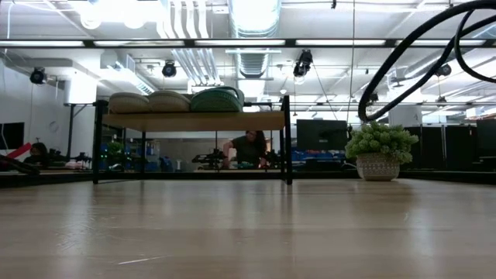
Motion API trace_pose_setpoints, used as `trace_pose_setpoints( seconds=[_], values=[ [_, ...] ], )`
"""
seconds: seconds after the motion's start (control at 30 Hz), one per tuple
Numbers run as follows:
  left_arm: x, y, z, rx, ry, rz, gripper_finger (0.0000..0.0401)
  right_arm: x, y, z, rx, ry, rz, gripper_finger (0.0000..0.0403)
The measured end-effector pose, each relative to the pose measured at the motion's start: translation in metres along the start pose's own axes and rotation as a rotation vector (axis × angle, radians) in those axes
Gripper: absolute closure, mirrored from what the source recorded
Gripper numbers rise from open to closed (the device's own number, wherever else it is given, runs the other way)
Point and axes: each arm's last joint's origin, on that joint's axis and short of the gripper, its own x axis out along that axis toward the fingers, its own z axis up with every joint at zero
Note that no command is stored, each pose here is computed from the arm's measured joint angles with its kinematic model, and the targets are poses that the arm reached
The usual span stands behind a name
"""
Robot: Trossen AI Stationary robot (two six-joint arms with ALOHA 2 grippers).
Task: Pick and place slides into the shelf
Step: Put the green slipper on the shelf
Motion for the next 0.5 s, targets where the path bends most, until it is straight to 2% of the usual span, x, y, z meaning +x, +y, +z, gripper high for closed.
trace_pose_setpoints(
  seconds=[0.23, 0.5],
  values=[
    [-0.0017, -0.0002, 0.0004, -0.001, 0.003, 0.001, 0.0289, 0.0002, -0.0007, 0.0, -0.007, -0.001, -0.002, 0.0382],
    [-0.0044, -0.0005, 0.0008, -0.001, 0.011, 0.003, 0.0289, 0.0003, -0.0007, 0.0001, -0.007, -0.004, -0.003, 0.039]
  ],
)
